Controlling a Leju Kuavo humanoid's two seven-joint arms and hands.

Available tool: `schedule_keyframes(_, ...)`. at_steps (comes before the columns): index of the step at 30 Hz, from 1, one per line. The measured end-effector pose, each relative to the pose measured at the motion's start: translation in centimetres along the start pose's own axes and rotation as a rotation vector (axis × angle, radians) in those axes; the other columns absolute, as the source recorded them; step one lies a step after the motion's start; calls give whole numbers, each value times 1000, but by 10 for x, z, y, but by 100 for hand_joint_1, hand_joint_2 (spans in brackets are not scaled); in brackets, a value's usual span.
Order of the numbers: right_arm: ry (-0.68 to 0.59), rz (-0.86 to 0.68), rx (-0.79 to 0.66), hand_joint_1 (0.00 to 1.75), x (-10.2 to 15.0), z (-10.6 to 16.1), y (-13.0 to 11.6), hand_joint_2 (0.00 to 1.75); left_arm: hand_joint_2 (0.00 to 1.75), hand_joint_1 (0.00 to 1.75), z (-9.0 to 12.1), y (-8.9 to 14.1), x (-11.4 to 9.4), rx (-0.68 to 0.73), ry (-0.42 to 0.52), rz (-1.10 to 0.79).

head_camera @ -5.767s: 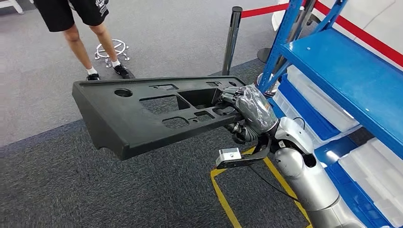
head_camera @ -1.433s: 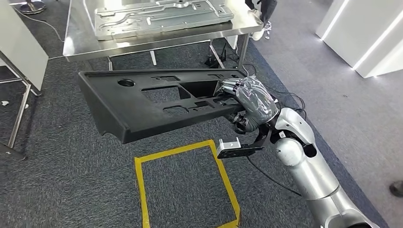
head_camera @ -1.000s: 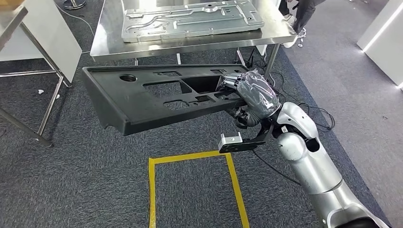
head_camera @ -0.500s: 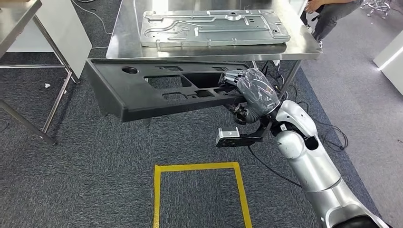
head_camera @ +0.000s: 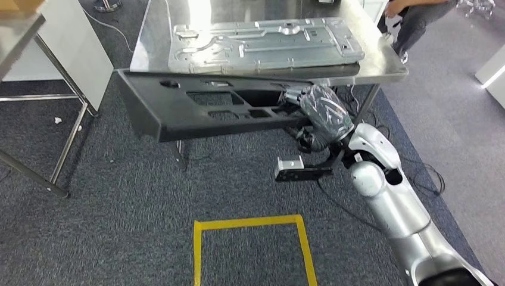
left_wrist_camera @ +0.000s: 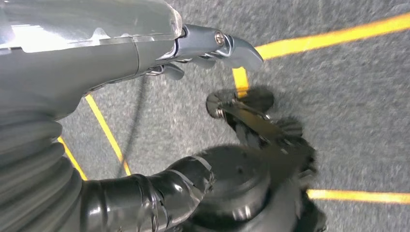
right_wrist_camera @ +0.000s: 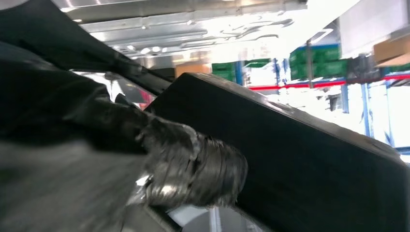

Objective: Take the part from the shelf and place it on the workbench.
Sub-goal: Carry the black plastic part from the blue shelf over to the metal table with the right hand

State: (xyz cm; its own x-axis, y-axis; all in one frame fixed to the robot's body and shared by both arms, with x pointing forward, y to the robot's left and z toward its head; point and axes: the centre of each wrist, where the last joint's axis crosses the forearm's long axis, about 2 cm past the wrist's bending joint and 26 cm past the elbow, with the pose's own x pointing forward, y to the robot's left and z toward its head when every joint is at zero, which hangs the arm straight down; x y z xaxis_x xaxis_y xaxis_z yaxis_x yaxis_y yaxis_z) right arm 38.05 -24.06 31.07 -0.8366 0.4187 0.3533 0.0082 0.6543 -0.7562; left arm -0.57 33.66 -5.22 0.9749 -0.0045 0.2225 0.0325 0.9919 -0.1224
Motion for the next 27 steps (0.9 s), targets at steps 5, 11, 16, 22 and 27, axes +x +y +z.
schedule_keyframes(5, 3, -3, 4, 175, 0, 0, 1, 0, 175, 0, 1, 1, -5, -1, 11, 9)
schedule_keyframes(11, 3, -3, 6, 175, 0, 0, 1, 0, 175, 0, 2, 1, -5, 1, 13, 12)
schedule_keyframes(16, 4, -5, 6, 175, -1, 0, 1, 0, 175, 0, 2, 1, -5, 2, 8, 16)
schedule_keyframes(22, 11, -6, 10, 175, -2, 1, 3, 0, 175, 0, 2, 1, -4, 1, 8, 16)
schedule_keyframes(27, 8, 3, 10, 175, -3, -2, 0, 0, 175, 0, 2, 2, -2, 2, 5, 15)
